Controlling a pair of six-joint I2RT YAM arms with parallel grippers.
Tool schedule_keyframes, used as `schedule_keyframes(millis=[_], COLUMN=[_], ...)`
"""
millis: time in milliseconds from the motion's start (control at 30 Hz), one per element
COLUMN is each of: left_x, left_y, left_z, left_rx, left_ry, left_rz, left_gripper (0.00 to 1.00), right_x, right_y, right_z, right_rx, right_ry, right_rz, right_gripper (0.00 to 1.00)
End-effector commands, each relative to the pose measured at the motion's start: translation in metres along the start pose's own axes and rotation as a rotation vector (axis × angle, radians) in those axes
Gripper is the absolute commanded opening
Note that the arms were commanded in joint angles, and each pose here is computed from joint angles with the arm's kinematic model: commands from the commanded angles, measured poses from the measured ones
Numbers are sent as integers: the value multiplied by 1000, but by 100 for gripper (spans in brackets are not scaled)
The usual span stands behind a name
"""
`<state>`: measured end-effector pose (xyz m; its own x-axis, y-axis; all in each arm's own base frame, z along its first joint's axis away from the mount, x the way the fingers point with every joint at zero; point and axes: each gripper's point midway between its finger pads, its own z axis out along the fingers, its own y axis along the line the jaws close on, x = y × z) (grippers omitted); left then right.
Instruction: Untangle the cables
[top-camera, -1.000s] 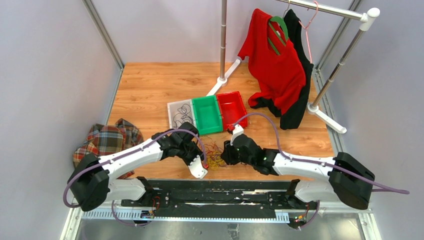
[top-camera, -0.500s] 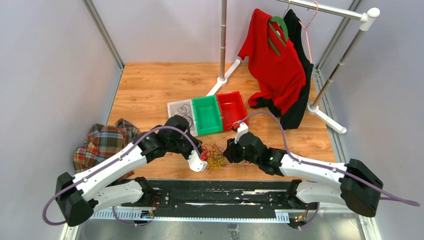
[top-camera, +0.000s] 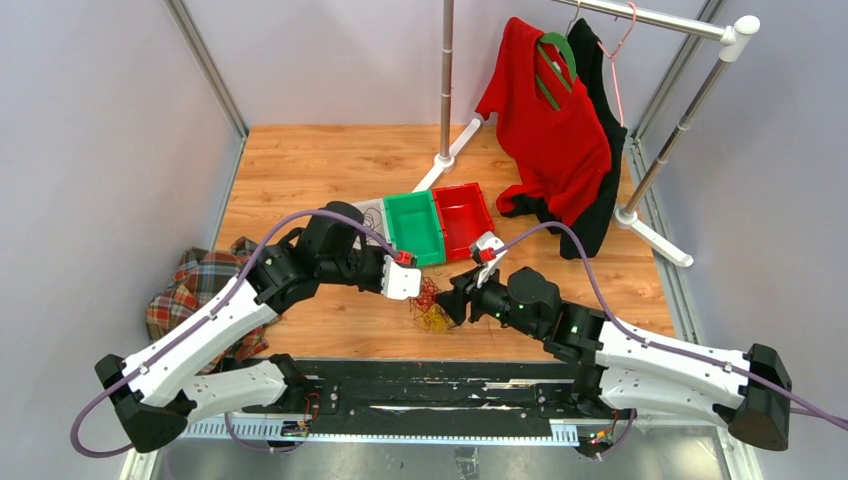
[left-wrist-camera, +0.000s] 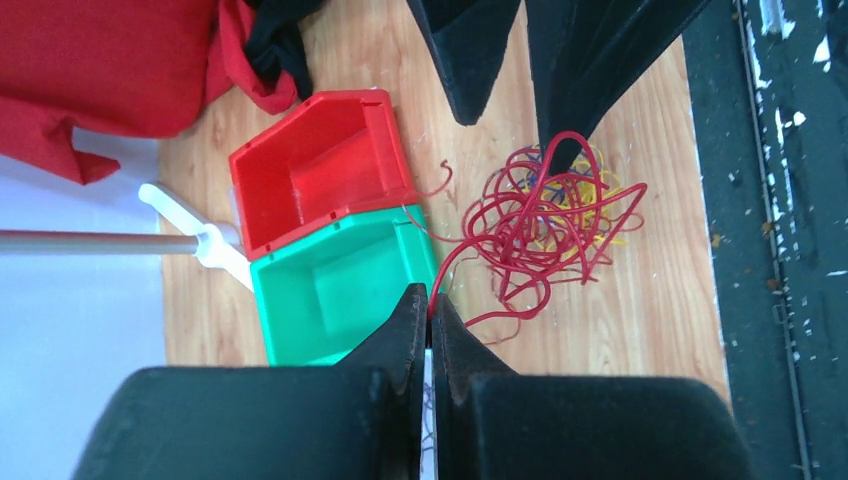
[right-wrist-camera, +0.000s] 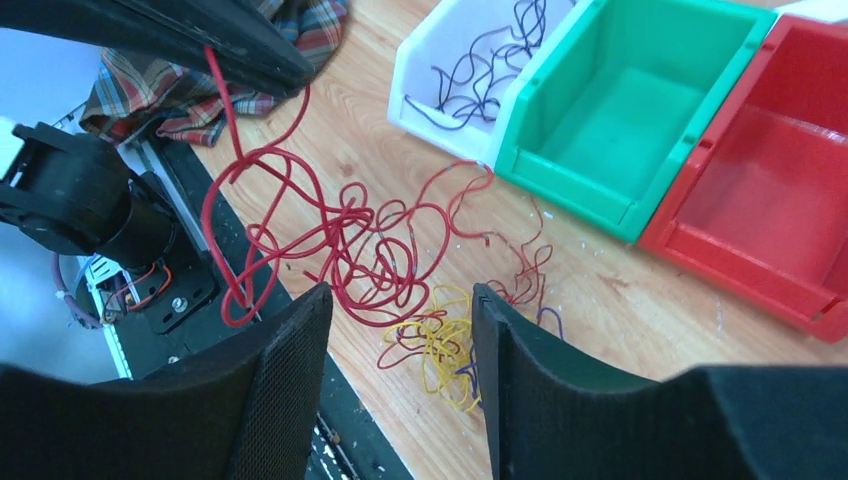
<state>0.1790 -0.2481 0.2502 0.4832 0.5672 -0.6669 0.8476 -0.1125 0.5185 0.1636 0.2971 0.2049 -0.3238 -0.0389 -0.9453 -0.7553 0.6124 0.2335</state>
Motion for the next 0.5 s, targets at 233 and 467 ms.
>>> schedule_keyframes(millis=[233, 467], left_x=[10, 12], left_y=[-9, -16], left_z=[-5, -2], left_rx=[-24, -26], left_ry=[91, 105], left_rz=[-315, -461], left_gripper=[0, 0], right_x=[-74, -77], right_y=[13, 34], right_z=[-26, -1], right_rx=[-22, -59], right_ry=[-209, -180], right_rz=[-38, -94], right_gripper=[57, 57])
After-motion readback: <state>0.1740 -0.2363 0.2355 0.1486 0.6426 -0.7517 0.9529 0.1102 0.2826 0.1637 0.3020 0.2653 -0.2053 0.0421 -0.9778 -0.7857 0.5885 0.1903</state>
